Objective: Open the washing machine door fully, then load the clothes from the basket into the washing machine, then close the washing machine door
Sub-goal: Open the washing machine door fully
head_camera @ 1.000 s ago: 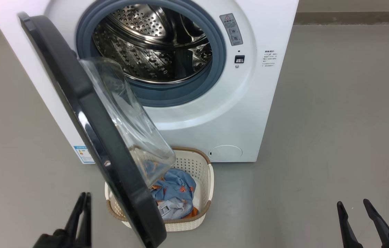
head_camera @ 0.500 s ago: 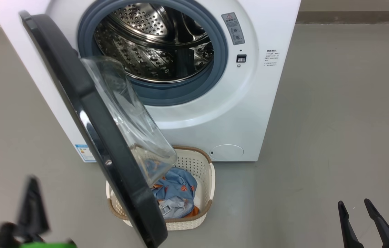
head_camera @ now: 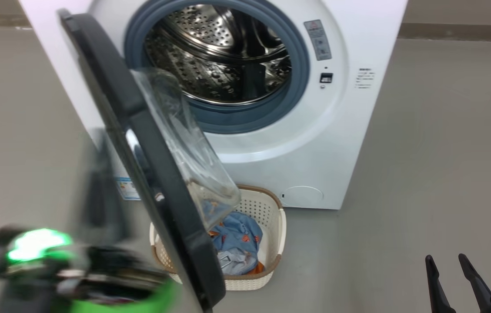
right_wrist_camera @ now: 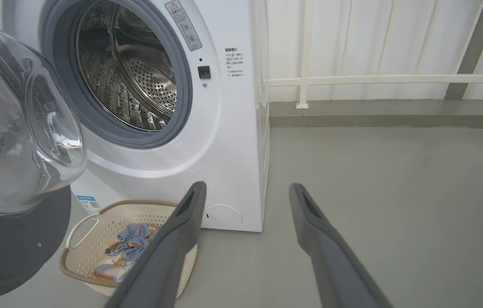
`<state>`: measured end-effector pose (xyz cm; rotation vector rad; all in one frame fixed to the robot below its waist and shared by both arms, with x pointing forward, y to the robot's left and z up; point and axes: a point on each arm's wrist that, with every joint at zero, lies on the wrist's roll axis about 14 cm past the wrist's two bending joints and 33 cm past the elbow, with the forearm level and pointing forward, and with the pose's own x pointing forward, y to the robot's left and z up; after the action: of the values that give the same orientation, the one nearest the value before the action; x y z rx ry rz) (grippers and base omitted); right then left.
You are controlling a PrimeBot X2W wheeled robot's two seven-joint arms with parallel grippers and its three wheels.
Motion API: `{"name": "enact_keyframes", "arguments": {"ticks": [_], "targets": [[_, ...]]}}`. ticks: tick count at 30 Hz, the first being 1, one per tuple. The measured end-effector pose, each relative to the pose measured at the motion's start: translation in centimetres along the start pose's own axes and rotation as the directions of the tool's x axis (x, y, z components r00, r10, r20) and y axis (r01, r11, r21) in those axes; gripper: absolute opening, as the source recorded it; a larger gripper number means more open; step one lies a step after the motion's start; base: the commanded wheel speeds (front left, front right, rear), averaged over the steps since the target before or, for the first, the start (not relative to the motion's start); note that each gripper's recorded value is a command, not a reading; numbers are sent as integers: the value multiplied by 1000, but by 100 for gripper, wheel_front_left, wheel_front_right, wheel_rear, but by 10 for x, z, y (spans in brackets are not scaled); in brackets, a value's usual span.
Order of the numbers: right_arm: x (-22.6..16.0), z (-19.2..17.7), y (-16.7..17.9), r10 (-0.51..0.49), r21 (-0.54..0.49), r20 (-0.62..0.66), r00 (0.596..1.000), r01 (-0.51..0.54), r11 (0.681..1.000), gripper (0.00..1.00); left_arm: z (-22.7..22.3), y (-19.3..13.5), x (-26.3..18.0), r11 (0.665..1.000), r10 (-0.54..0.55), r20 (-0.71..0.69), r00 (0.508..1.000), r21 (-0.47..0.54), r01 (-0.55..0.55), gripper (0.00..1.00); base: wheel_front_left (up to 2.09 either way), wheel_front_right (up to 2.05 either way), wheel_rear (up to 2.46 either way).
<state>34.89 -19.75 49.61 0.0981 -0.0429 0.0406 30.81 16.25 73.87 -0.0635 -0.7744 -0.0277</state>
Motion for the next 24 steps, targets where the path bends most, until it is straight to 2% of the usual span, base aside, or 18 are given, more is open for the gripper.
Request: {"name": "enact_keyframes", "arguments": {"ticks": [2,4,7,8,15,24], "targets": [[2,-1,5,10,6,-1,1000,-10,1000,100,12,-35,5,989,-94,11,996,-113,94,0,0,0,0],[4,-2,9,23,11,-5,1000,-23,1000,100,13,-66,2,964,-181,-13,983,-202,175,0,0,0,0],[8,-4,16,41,16,-8,999,-41,999,100,-3,-98,-11,925,-257,-104,961,-314,214,0,0,0,0],[9,-4,19,48,19,-9,999,-48,999,100,-20,-113,-21,909,-293,-180,939,-355,216,0,0,0,0],[14,-7,26,70,22,-18,997,-70,997,100,-80,-119,-55,915,-293,-409,864,-381,129,0,0,0,0],[20,-14,37,103,28,-38,994,-102,994,100,-122,-117,-99,933,-278,-567,776,-350,79,0,0,0,0]]}}
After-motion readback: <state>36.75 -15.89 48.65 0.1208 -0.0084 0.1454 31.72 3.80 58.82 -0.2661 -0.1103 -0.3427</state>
